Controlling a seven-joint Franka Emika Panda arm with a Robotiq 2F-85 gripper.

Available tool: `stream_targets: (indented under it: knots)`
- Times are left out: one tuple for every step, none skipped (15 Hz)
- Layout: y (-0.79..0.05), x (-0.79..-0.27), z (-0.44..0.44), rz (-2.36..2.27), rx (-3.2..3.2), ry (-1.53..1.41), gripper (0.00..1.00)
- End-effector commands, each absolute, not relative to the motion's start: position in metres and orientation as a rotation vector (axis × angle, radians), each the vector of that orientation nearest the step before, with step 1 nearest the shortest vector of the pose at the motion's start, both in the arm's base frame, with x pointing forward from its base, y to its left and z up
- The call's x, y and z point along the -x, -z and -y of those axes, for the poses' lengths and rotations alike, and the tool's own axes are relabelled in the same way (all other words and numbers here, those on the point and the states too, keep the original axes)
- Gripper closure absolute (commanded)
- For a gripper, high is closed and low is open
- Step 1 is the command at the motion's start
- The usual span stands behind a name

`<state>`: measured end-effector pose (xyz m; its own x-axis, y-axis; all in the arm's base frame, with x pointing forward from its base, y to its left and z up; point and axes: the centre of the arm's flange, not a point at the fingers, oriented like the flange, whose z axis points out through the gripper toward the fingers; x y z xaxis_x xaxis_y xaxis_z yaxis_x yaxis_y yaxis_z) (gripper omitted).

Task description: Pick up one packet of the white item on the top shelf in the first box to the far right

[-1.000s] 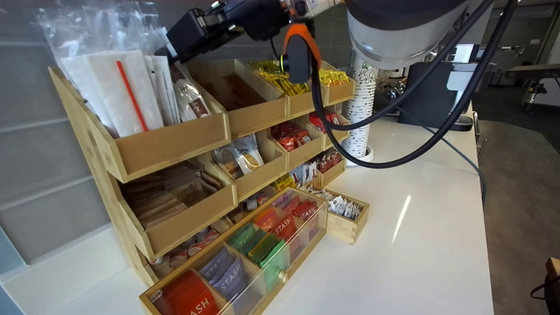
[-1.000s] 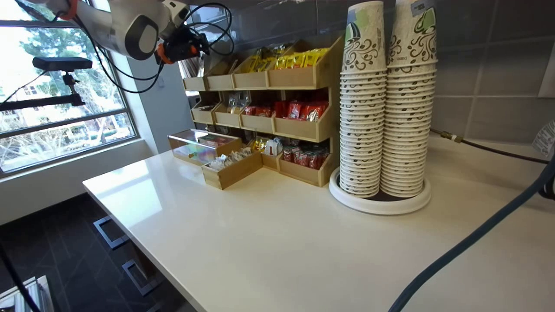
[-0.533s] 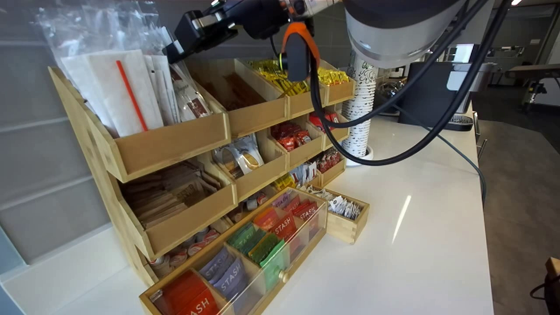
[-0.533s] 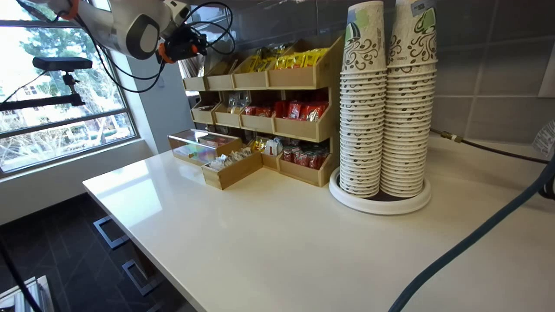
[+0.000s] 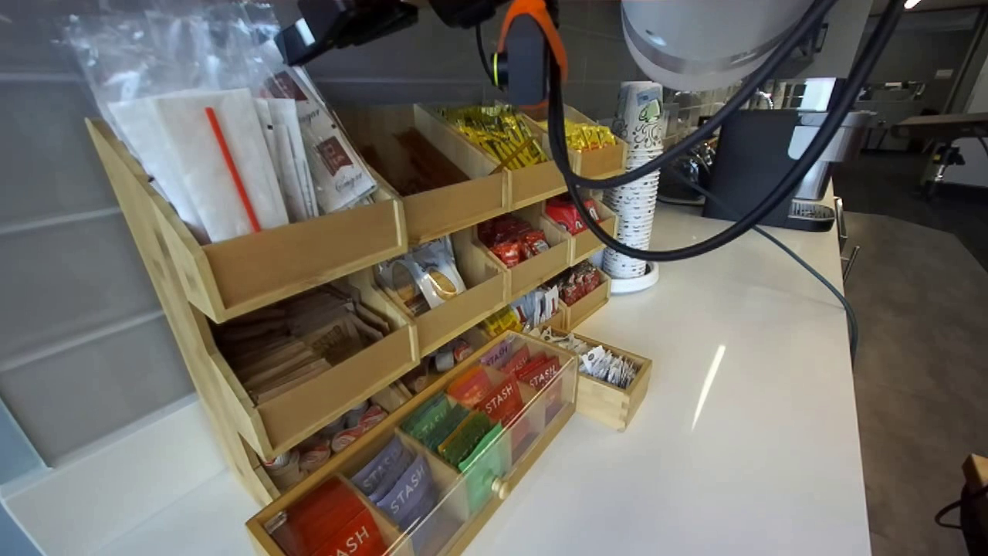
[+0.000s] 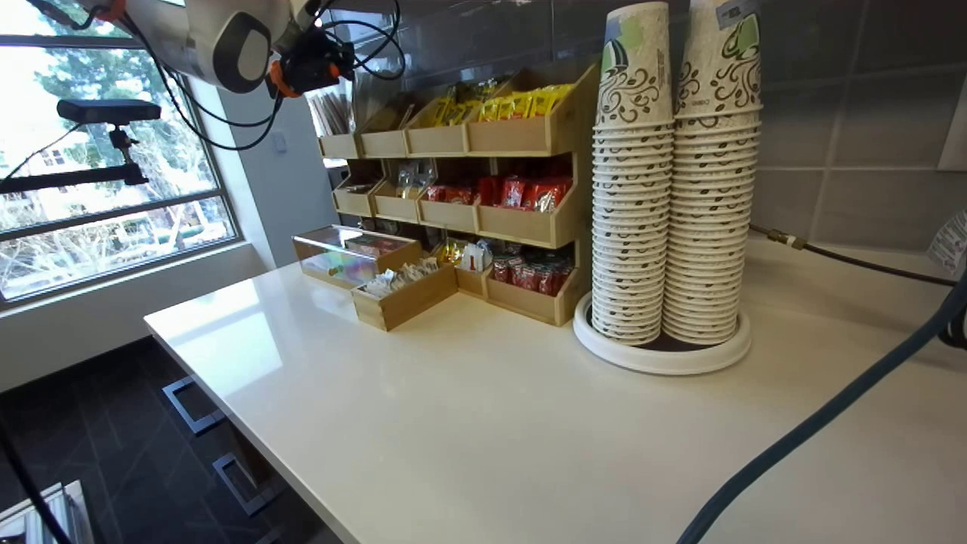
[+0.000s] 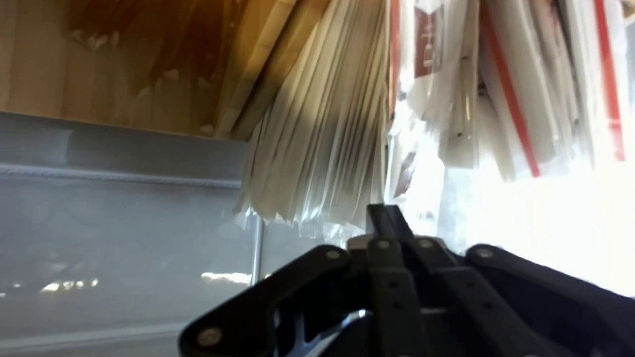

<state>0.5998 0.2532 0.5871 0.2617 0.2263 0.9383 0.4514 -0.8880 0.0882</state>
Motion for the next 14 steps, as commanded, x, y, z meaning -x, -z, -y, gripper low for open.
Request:
stream_targets:
  knots:
    - [-0.6, -0.591, -0.221, 0.591, 2.303, 1.717, 1.0]
    - [-0.604, -0.59, -0.216, 0.571, 2.309, 1.707, 1.0]
    - [-0.608, -0.589, -0.211, 0.544, 2.307, 1.697, 1.0]
    - [-0.611, -0.589, -0.208, 0.516, 2.304, 1.684, 1.0]
    - [-0.613, -0.588, -0.204, 0.488, 2.303, 1.662, 1.0]
    - [-0.614, -0.587, -0.202, 0.468, 2.307, 1.641, 1.0]
    - [-0.614, -0.586, -0.2, 0.451, 2.309, 1.607, 1.0]
    - [-0.614, -0.584, -0.2, 0.442, 2.311, 1.563, 1.0]
    - [-0.613, -0.582, -0.2, 0.436, 2.319, 1.511, 1.0]
    - [-0.61, -0.58, -0.201, 0.437, 2.329, 1.455, 1.0]
    - [-0.608, -0.577, -0.202, 0.438, 2.322, 1.403, 1.0]
    - [-0.606, -0.574, -0.202, 0.436, 2.323, 1.359, 1.0]
    - [-0.605, -0.572, -0.2, 0.435, 2.325, 1.327, 1.0]
    - [-0.604, -0.57, -0.197, 0.435, 2.324, 1.302, 1.0]
